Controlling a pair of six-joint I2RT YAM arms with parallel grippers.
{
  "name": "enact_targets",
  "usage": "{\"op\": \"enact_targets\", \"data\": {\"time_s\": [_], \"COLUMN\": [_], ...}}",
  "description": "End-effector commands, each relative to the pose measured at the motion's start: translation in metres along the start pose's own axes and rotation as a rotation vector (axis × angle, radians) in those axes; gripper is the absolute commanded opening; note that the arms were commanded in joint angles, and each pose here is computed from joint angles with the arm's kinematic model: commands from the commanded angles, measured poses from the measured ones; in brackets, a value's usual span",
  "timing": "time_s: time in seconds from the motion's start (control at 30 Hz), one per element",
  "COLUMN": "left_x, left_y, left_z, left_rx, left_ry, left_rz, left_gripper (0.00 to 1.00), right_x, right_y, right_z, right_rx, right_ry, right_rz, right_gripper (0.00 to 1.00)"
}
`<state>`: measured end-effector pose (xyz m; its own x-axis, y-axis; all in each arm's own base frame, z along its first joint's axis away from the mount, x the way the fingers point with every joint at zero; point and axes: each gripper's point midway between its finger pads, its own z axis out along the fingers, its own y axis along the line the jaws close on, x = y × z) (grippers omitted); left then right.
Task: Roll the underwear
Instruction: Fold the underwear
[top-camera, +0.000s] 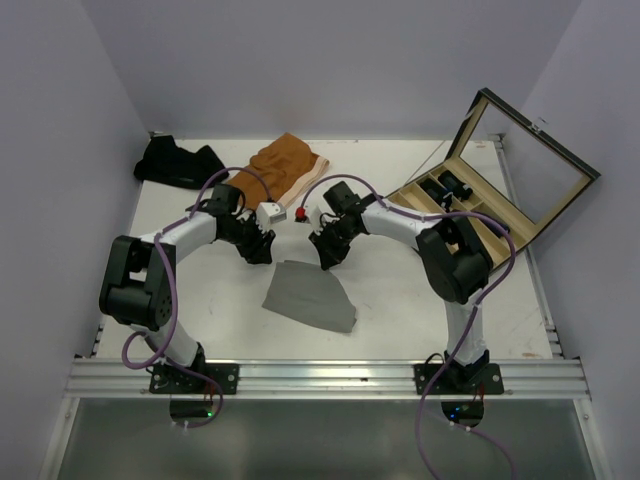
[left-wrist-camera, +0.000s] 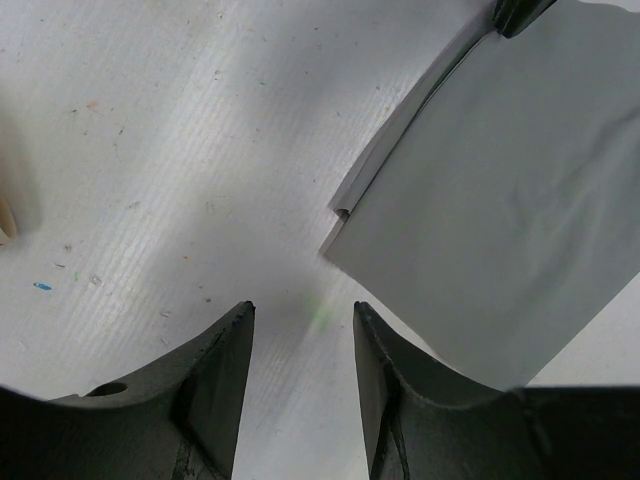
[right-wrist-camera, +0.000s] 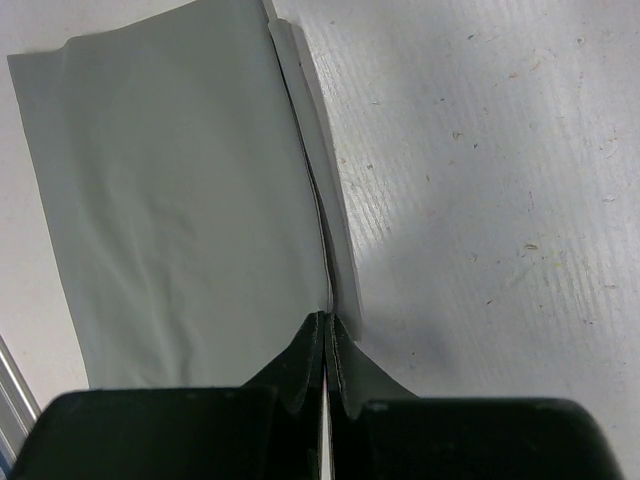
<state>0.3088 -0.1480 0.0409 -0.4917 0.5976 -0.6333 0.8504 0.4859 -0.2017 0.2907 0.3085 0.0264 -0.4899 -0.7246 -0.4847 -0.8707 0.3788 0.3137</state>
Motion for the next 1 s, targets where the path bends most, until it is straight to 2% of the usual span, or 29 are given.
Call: {"op": "enact_targets", "data": {"time_s": [0.0,0.3,0.73,0.97], "left_x": [-0.013,-0.016,-0.018,-0.022], "left_y": [0.002,0.002,0.004,0.004], "left_z": [-0.006,-0.006,-0.008,-0.009], "left_rx": [-0.006,-0.004,-0.006,-0.005], "left_ry": [-0.054,-0.064,-0.064,-0.077], "left_rz": [0.049,0.050,0.053,0.064], "left_gripper": [0.49,0.49,0.49,0.49], "right_x": [-0.015,-0.007,0.001,0.013], "right_y": [0.003,0.018,0.015,0.009], "right_z": [-0.009,-0.027,-0.032,-0.029], "right_rx": [0.000,-0.014,0.002,0.010], "right_ry": [-0.037,-0.045,-0.058,-0.023], "right_rz": [-0.035,-0.037,-0.021,-0.006], "right_gripper": [0.00,0.00,0.00,0.00]}}
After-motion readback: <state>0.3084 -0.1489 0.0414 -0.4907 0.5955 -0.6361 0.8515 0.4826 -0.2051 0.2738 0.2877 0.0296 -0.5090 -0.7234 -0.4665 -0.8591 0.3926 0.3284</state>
